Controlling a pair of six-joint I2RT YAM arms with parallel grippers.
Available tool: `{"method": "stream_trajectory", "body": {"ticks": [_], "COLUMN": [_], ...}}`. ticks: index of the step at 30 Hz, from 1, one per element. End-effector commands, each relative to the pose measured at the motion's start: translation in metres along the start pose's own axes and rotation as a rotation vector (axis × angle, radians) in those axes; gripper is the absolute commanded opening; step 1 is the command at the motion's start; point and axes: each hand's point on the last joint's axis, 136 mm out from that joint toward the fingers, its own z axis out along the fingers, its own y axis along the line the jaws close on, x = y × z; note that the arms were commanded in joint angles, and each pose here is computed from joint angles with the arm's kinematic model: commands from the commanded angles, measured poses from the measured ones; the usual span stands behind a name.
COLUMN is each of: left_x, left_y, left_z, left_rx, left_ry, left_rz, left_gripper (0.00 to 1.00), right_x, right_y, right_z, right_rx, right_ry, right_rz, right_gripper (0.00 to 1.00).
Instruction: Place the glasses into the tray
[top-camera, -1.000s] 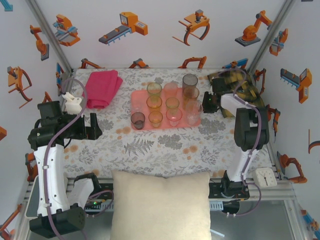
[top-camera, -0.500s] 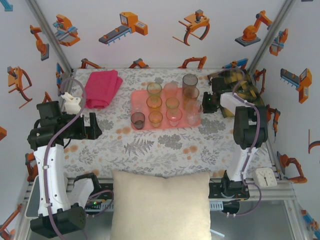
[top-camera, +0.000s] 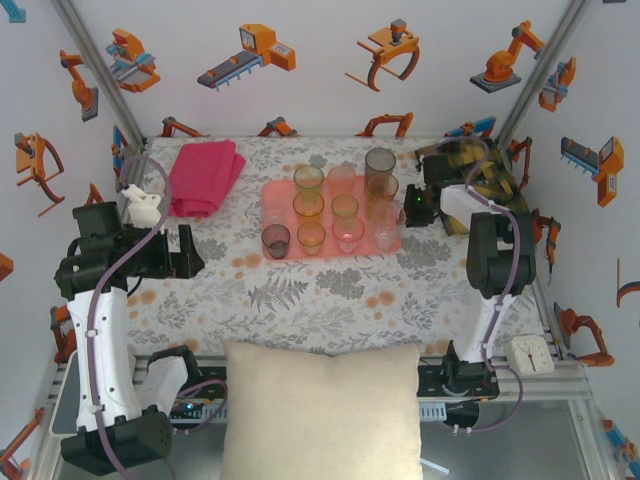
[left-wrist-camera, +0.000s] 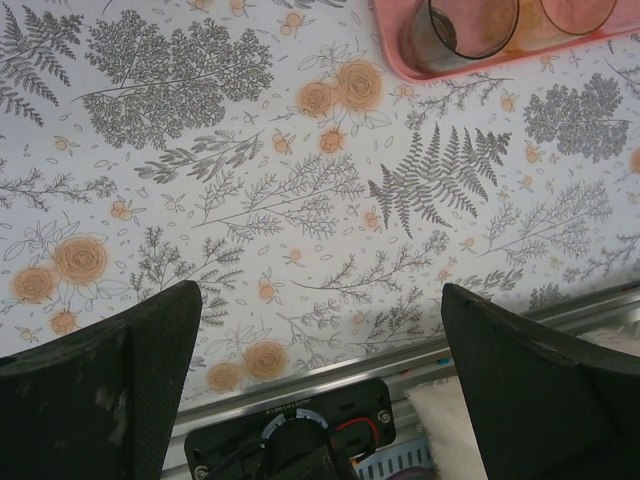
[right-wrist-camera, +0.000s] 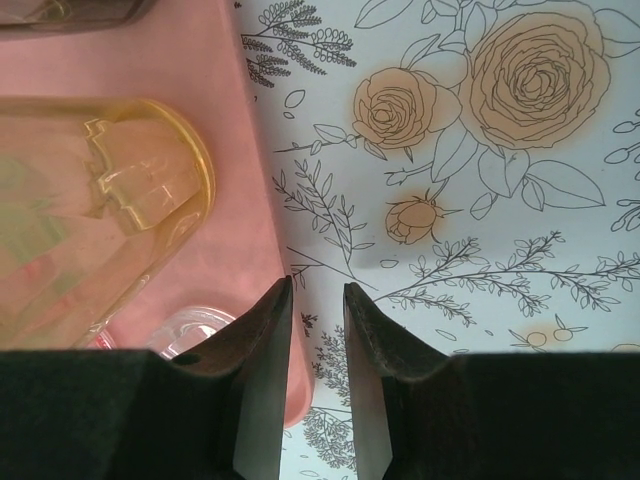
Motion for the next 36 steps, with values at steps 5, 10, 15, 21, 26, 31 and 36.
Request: {"method": "stream_trajectory", "body": {"ticks": [5, 10, 15, 21, 26, 31, 36], "left_x": [-0.002, -0.003, -0.003, -0.003, -0.002, -0.003, -0.003], "left_y": [-0.004, -0.003, -0.003, -0.003, -0.002, -0.002, -0.002], "left_z": [-0.004, -0.003, -0.003, -0.004, -0.003, -0.003, -0.002], "left_rx": [0.017, 0.020, 0.020, 0.020, 0.019, 0.024, 0.025], "left_ry": [-0.008, -0.007, -0.008, -0.008, -0.008, -0.007, -0.007], "left_rz": [-0.022, -0.025, -0.027, -0.030, -0.035, -0.040, -0.044], "left_gripper": [0.97, 0.97, 0.97, 0.97, 0.97, 0.97, 0.97], "right_x": [-0.009, -0.007, -0.006, -0.005, -0.004, -0.001, 0.003], "right_y": [0.005, 0.003, 0.005, 0.010, 0.010, 0.009, 0.007], "right_z": [-0.005, -0.004, -0.005, -0.002, 0.002, 0.008, 0.011], "right_rx": [-0.017, -0.012, -0.026, -0.050, -0.053, -0.054, -0.050], "right_ry": [-0.010, -0.004, 0.000, 0.013, 0.013, 0.029, 0.039], "right_rz": [-0.027, -0.033, -0.043, -0.049, -0.047, -0.044, -0.045], "right_gripper": [0.28, 0.28, 0.27, 0.27, 0.27, 0.27, 0.25]}}
